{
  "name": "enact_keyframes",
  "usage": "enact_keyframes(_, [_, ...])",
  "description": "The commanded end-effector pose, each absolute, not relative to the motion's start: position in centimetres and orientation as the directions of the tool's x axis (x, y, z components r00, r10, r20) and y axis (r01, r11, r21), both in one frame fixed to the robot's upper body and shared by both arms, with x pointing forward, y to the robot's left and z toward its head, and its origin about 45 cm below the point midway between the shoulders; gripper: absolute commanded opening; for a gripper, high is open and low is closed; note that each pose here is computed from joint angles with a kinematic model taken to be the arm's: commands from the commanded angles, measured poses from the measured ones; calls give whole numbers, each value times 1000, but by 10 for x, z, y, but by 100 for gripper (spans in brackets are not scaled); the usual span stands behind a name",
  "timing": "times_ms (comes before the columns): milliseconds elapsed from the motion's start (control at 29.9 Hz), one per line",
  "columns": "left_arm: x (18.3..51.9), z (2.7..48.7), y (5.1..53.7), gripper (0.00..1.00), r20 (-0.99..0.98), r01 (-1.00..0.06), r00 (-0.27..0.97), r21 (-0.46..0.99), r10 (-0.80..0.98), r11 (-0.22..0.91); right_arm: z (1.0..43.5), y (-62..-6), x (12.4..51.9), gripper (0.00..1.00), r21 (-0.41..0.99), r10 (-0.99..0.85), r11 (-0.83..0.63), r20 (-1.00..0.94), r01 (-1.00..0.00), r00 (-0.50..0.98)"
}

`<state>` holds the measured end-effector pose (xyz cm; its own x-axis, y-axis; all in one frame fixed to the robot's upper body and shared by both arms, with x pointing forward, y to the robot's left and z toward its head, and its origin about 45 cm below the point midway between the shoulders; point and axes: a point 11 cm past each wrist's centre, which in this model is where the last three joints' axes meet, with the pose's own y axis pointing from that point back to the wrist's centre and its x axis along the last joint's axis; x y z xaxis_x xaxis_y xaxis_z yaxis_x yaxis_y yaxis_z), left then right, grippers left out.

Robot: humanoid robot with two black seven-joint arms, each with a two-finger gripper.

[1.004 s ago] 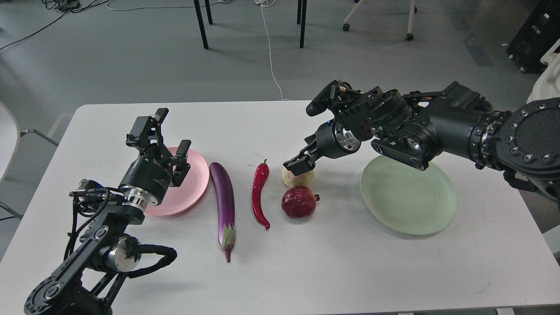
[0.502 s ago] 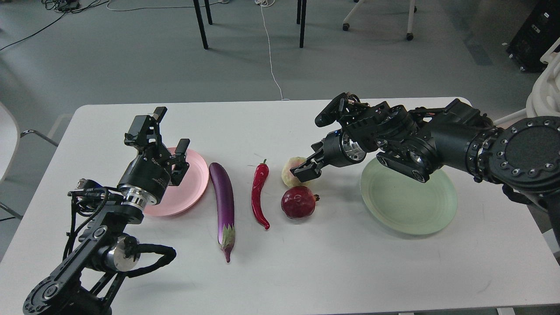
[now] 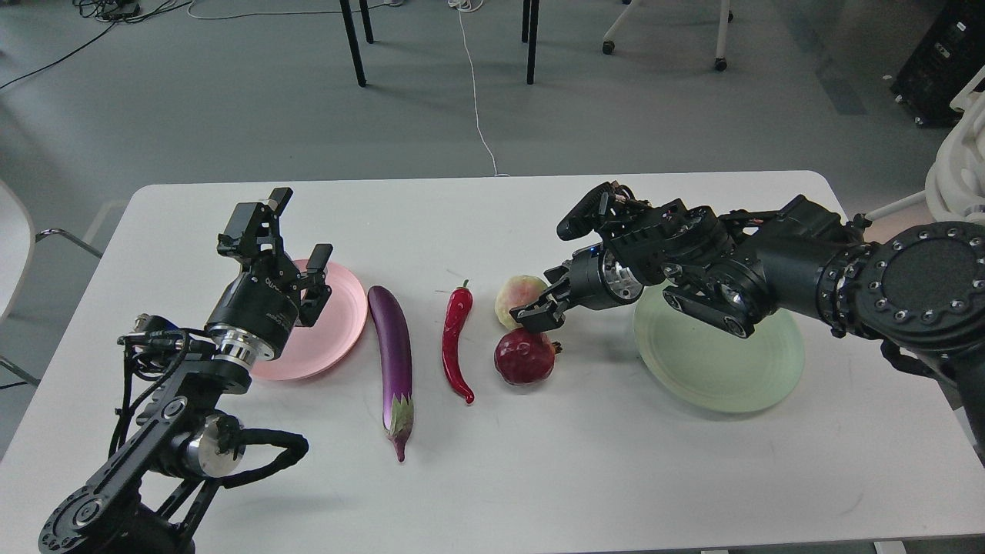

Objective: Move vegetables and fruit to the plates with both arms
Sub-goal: 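Lower the right gripper and grasp the peach, then carry the peach onto the green plate and release it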

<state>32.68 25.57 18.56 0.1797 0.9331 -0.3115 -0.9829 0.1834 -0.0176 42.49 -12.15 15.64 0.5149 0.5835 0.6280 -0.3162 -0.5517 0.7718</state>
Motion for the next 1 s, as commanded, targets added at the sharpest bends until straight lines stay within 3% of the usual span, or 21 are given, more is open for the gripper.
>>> enact_keyframes(0, [327,187,255,100,-312,-982,182,-21,932,185,157,-121,425,42,766,582,-558,635,-319,508])
enact_keyframes(234, [327,187,255,100,-311,-982,183,-22,933,186,164,-116,427,38,761,586,-565,642,-319,494])
enact_keyframes(368, [327,188,256,100,-310,-982,184,-23,933,186,200,-111,436,39,745,598,-578,665,-333,448])
enact_keyframes(569, [327,190,253,100,-312,-981,190,-28,931,191,236,-203,444,40,771,588,-494,637,-402,499])
enact_keyframes(803, [326,190,253,100,-313,-981,193,-29,930,194,234,-319,428,40,837,639,-316,536,-446,552])
enact_keyframes(970, [326,189,252,100,-316,-980,193,-28,929,195,215,-350,410,41,858,602,-287,508,-427,616])
